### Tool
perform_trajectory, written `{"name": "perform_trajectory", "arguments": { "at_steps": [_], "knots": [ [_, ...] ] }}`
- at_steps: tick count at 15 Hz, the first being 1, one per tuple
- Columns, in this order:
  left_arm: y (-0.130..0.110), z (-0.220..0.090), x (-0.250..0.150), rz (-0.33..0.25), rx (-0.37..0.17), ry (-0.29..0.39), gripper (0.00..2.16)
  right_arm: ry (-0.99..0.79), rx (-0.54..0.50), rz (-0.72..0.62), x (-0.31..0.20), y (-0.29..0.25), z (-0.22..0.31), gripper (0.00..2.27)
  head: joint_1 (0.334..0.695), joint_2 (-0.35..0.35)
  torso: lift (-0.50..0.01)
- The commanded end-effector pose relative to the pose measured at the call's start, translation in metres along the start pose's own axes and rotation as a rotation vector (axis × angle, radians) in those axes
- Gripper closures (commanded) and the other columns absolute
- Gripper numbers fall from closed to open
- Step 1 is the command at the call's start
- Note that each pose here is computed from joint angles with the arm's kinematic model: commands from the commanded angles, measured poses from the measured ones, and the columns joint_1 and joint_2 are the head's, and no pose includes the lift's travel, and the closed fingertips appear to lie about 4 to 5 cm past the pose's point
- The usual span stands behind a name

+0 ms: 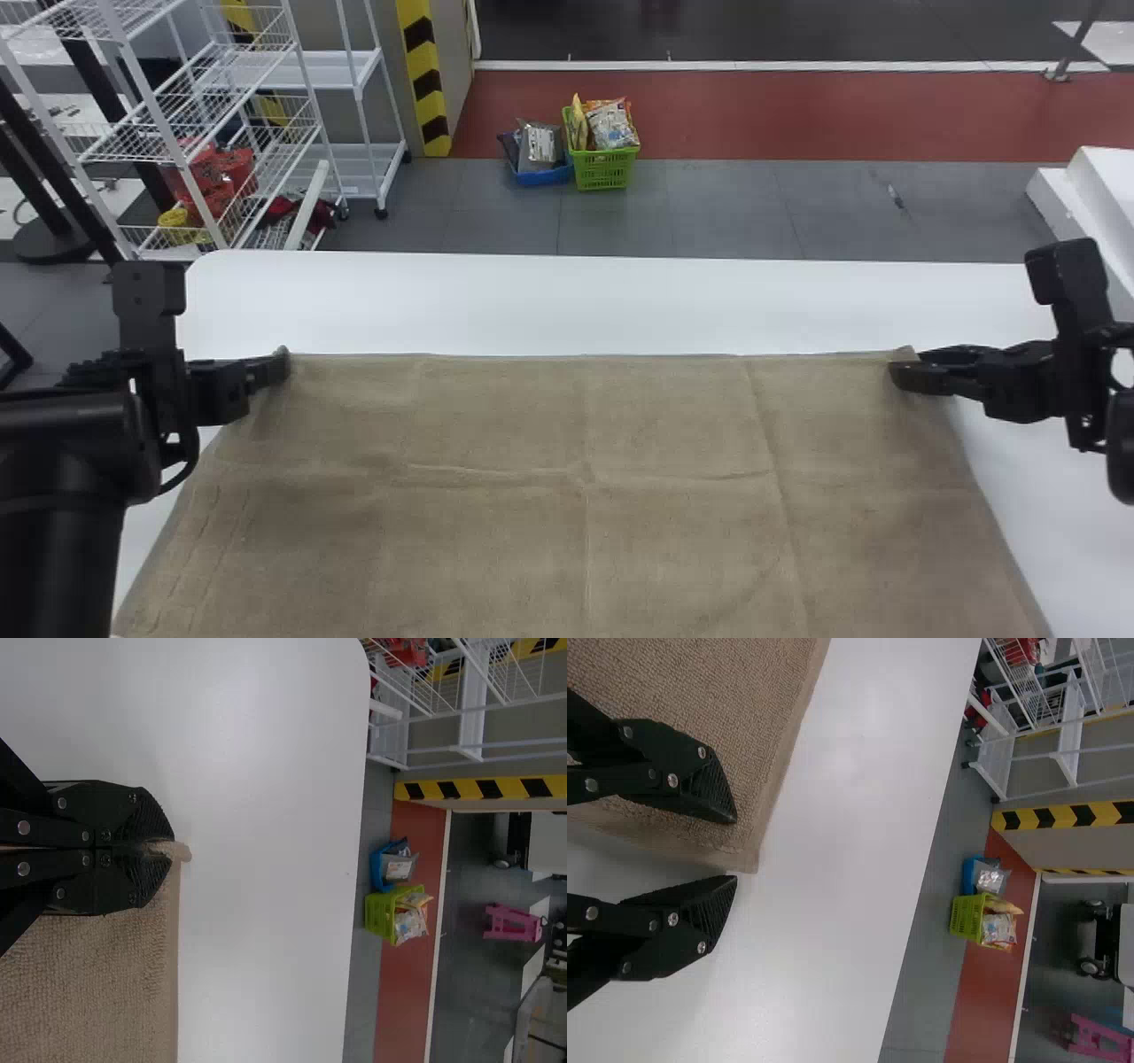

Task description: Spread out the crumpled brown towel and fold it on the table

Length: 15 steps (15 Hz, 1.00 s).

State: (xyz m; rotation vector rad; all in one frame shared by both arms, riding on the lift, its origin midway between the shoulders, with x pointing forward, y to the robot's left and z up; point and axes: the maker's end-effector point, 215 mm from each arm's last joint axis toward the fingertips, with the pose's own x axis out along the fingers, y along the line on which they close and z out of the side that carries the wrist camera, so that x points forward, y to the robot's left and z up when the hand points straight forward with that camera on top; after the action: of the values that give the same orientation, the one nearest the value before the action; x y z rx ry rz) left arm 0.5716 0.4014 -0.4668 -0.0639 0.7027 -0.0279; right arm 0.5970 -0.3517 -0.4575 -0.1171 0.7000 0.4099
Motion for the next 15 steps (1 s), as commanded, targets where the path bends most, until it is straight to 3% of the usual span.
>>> {"name": "perform_trajectory", "arguments": {
  "at_steps": [1,2,15],
  "knots": [
    [0.001,-0.001,0.000,0.002,-0.001,0.001,1.18,0.001,0.004,0.007,-0.001,0.001,-0.001,1.36,0.695,0.046,-0.127],
    [0.002,-0.001,-0.001,0.003,-0.003,0.000,1.18,-0.002,0.008,0.010,-0.001,0.001,-0.002,1.44,0.695,0.047,-0.127],
    [-0.006,0.020,-0.031,-0.022,-0.018,-0.085,1.19,-0.152,-0.040,0.016,-0.051,-0.008,0.007,1.44,0.695,0.025,-0.127]
  ]
}}
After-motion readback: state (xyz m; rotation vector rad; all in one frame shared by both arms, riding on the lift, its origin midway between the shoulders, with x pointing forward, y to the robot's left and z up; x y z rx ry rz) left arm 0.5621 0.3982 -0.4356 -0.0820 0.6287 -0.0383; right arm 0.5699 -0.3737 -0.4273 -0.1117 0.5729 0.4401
